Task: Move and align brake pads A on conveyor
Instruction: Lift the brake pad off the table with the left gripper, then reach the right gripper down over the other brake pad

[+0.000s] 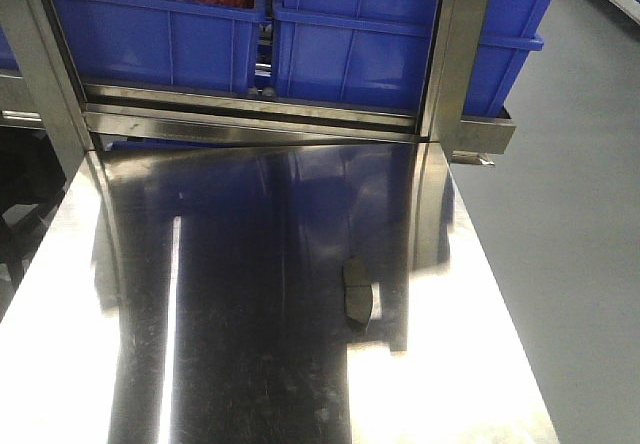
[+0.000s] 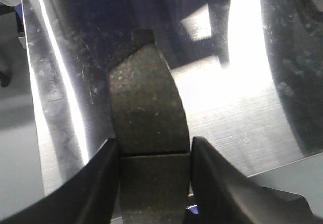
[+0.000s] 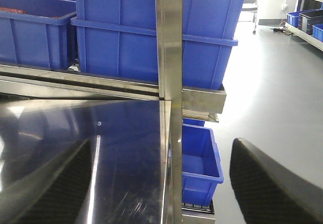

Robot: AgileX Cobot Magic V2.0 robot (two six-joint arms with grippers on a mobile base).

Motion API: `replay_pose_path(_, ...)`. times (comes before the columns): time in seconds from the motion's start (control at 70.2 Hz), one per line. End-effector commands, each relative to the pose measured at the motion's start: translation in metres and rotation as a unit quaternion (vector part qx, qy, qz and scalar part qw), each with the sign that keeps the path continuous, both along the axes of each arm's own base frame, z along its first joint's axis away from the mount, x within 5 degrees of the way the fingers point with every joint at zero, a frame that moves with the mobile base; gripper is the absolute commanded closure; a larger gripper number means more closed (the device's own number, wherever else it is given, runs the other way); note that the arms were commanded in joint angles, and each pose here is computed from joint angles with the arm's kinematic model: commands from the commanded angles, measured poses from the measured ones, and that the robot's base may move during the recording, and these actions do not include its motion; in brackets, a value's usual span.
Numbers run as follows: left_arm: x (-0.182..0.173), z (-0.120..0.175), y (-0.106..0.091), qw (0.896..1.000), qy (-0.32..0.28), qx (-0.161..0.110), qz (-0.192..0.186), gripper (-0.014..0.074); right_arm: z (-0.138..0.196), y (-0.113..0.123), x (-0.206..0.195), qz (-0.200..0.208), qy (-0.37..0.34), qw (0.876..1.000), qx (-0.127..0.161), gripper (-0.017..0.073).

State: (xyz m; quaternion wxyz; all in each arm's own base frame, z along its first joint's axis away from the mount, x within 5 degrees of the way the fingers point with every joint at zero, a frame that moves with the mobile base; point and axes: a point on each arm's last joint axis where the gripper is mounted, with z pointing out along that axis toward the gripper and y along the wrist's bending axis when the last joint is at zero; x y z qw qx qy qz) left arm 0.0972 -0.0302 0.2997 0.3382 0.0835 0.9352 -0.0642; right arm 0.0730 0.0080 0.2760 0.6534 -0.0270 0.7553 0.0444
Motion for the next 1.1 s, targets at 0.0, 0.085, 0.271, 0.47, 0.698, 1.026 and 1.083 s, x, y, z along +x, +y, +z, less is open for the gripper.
replay_pose_path(0.0, 0.004, 0.014, -0.002, 0.999, -0.047, -0.018, 0.0, 0.06, 0.016, -0.001, 0.001, -0.006, -0.05, 0.999, 0.004, 0.0023)
replay_pose_path(0.085, 0.004, 0.014, -0.002, 0.999, -0.047, -0.018, 0.0, 0.06, 0.017, -0.001, 0.001, -0.005, -0.052, 0.999, 0.008, 0.0023)
replay_pose_path(0.271, 0.004, 0.014, -0.002, 0.999, -0.047, -0.018, 0.0, 0.06, 0.022, -0.001, 0.001, -0.007, -0.079, 0.996, 0.036, 0.0023)
replay_pose_path(0.47, 0.004, 0.014, -0.002, 0.999, -0.047, -0.018, 0.0, 0.06, 0.029, 0.0, 0.014, -0.007, -0.056, 0.998, 0.035, 0.0023)
replay_pose_path(0.698, 0.004, 0.014, -0.002, 0.999, -0.047, -0.018, 0.0, 0.06, 0.065, 0.01, 0.057, 0.02, 0.033, 0.999, 0.038, 0.0031)
replay_pose_path(1.026, 0.004, 0.014, -0.002, 0.999, -0.047, -0.018, 0.0, 0.06, 0.08, 0.085, 0.128, 0.182, 0.119, 0.976, 0.013, 0.0046)
replay_pose_path(1.083, 0.004, 0.014, -0.002, 0.999, -0.047, -0.018, 0.0, 0.06, 0.074, 0.102, 0.142, 0.2, 0.143, 0.969, 0.01, 0.0046)
